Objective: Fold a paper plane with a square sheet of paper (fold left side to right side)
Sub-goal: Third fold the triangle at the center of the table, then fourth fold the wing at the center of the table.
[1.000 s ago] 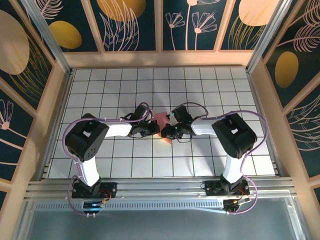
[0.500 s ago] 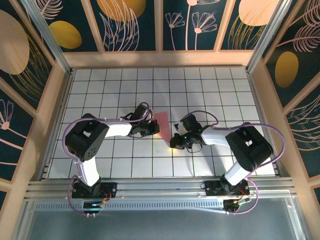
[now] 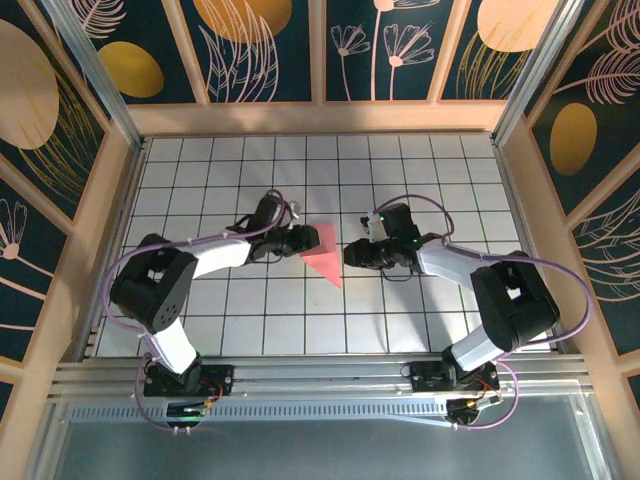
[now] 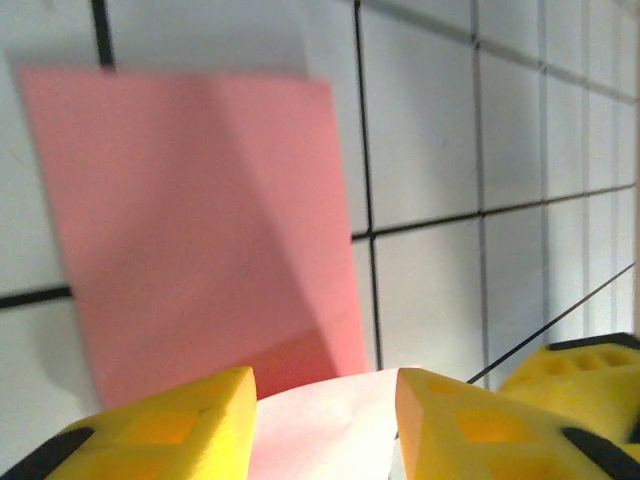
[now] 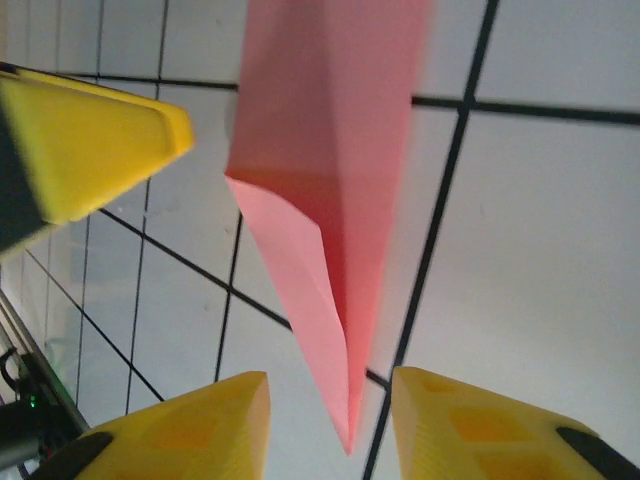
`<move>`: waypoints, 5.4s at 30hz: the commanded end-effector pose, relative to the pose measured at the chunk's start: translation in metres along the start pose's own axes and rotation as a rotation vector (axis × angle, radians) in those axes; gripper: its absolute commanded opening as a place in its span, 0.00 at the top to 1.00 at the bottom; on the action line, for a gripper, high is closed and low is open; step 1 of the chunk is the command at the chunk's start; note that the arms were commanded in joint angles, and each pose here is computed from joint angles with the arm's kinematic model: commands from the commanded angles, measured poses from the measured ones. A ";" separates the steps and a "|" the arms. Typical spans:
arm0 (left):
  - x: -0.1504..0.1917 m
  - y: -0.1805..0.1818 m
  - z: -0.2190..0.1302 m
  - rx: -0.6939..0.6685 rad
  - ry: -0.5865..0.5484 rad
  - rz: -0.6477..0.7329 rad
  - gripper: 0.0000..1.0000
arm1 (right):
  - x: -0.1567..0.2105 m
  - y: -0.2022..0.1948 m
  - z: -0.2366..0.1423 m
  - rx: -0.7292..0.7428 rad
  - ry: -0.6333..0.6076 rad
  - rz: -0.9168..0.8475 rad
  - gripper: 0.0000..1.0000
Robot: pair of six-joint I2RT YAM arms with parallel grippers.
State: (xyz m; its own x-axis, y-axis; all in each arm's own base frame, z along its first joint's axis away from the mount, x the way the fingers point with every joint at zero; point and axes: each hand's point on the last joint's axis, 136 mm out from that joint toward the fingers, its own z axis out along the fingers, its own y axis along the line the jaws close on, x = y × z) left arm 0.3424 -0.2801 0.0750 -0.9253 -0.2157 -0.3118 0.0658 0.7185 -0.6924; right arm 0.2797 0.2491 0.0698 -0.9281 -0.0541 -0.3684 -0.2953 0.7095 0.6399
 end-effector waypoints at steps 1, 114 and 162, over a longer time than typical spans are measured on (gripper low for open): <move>-0.027 0.002 -0.027 0.033 -0.097 -0.032 0.53 | -0.027 0.005 0.010 -0.021 -0.076 -0.147 0.58; -0.013 -0.013 0.017 0.158 0.012 -0.218 0.92 | 0.018 0.001 0.039 0.882 -0.178 -0.485 0.69; -0.007 0.027 -0.061 0.127 -0.035 -0.150 0.46 | 0.038 0.011 0.049 0.199 0.050 -0.176 1.00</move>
State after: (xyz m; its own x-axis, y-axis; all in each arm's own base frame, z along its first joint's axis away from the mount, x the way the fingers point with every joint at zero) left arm 0.3369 -0.2066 0.1039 -0.8885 -0.3900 -0.2417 -0.0514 0.6082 -0.7921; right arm 0.2658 0.2733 0.0202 -0.8637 -0.2184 -0.4542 -0.3669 0.8903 0.2697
